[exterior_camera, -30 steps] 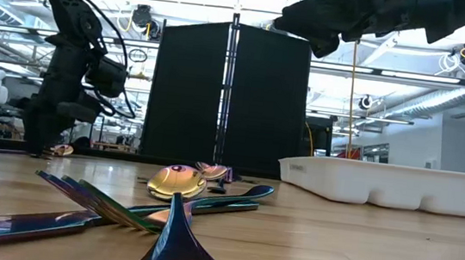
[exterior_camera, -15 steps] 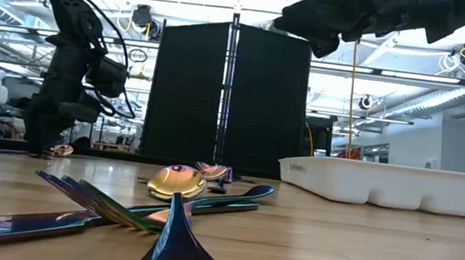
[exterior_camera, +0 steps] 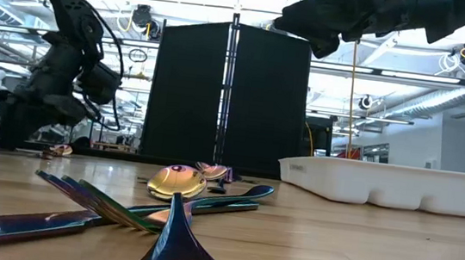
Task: Sort silverware
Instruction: Put the blue knife into the utensil organizer
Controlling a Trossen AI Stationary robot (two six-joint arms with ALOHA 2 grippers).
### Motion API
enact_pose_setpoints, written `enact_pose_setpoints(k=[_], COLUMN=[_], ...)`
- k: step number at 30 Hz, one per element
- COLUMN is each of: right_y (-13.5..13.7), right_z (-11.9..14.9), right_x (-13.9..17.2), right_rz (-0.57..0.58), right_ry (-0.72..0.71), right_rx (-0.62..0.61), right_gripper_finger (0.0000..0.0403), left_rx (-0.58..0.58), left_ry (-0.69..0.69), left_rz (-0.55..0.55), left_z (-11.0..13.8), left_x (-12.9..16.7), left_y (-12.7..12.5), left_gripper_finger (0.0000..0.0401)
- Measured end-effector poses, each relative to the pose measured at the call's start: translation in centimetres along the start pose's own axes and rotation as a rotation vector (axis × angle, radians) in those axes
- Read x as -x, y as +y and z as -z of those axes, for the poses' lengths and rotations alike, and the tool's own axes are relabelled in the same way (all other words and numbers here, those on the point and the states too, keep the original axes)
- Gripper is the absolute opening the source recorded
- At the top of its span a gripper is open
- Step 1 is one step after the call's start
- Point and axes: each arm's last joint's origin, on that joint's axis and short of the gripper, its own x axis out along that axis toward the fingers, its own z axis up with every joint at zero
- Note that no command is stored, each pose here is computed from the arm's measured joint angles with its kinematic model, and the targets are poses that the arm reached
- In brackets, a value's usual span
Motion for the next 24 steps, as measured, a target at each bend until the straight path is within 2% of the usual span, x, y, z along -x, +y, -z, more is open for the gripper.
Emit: enact_pose_setpoints(k=[4, 14, 24], right_y=[0.01, 0.02, 0.02], right_z=[0.08, 0.06, 0.07], right_x=[0.0, 0.01, 0.01], right_rz=[-0.001, -0.001, -0.001], right_ry=[0.008, 0.007, 0.008], right_rx=[0.0, -0.008, -0.008], right_gripper_finger=[0.0114, 0.0114, 0.0114], left_rx=[0.0, 0.045, 0.019], left_ry=[0.039, 0.027, -0.033], left_rz=[-0.008, -0.016, -0.038], left_z=[0.53, 0.5, 0.03], left_x=[-0.47, -0.51, -0.47], left_y=[-0.01, -0.08, -0.14], left_gripper_finger=[0.0065, 0.0065, 0.0065])
